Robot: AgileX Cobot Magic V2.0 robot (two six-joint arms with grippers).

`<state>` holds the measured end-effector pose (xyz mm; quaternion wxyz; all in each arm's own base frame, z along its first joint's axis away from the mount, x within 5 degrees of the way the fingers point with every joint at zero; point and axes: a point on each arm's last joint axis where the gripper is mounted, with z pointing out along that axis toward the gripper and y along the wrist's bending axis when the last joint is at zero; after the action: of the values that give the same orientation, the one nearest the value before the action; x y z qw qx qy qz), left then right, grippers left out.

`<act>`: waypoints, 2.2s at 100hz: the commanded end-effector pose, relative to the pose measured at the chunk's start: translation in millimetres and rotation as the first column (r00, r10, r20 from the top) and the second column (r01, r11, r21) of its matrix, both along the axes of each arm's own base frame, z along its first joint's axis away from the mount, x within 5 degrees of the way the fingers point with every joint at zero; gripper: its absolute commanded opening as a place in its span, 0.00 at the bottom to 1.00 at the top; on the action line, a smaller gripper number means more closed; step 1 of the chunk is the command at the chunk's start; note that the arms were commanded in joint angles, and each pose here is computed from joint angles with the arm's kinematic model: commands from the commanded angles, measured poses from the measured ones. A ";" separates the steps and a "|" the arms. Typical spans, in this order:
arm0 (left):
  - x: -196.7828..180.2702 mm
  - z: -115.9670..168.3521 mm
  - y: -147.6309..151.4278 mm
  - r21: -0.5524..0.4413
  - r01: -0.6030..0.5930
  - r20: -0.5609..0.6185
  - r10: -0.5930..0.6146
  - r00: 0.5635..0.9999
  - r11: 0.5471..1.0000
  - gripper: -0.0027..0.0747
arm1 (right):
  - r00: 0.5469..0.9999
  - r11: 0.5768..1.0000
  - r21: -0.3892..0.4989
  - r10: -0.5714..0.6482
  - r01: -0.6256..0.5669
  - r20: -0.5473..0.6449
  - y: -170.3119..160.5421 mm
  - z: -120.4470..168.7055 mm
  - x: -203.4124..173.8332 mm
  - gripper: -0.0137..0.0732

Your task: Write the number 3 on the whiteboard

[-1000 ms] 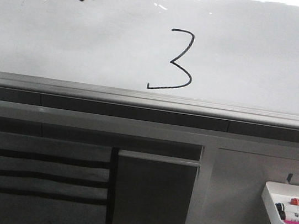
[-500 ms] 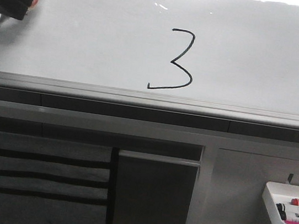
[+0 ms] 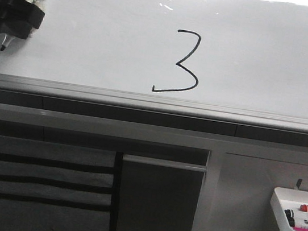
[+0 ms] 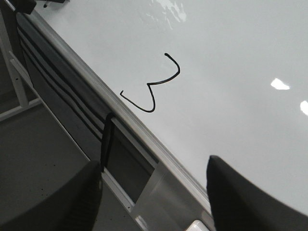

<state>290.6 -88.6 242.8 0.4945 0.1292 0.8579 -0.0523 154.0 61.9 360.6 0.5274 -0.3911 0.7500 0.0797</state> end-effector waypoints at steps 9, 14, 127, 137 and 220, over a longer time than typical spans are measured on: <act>1.6 15.8 2.1 -0.033 -0.030 0.059 0.032 0.998 0.999 0.50 | 0.996 0.998 0.052 -0.047 0.043 0.070 -2.3 13.9 1.9 0.64; -0.4 19.4 2.8 -0.036 -0.025 0.066 0.028 0.997 0.999 0.59 | 0.996 0.997 0.059 -0.055 0.051 0.069 -2.8 14.1 2.2 0.64; -196.4 79.3 87.3 -0.240 -0.213 0.415 0.298 0.859 0.947 0.01 | 0.789 0.711 0.439 -0.615 0.550 0.007 -54.0 -12.4 -69.3 0.08; -195.6 65.2 90.0 -0.256 -0.239 0.416 0.330 0.848 0.937 0.01 | 0.744 0.631 0.575 -0.666 0.521 0.056 -57.6 -20.5 -77.1 0.08; -217.0 23.0 86.5 -0.243 -0.189 0.480 0.287 0.829 0.951 0.01 | 0.734 0.597 0.567 -0.679 0.567 -0.019 -59.5 -57.6 -73.9 0.08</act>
<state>81.9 -6.0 251.3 0.6532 -0.0052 0.7557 -0.0473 79.6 6.0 288.7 0.6499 0.0428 0.7558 0.0686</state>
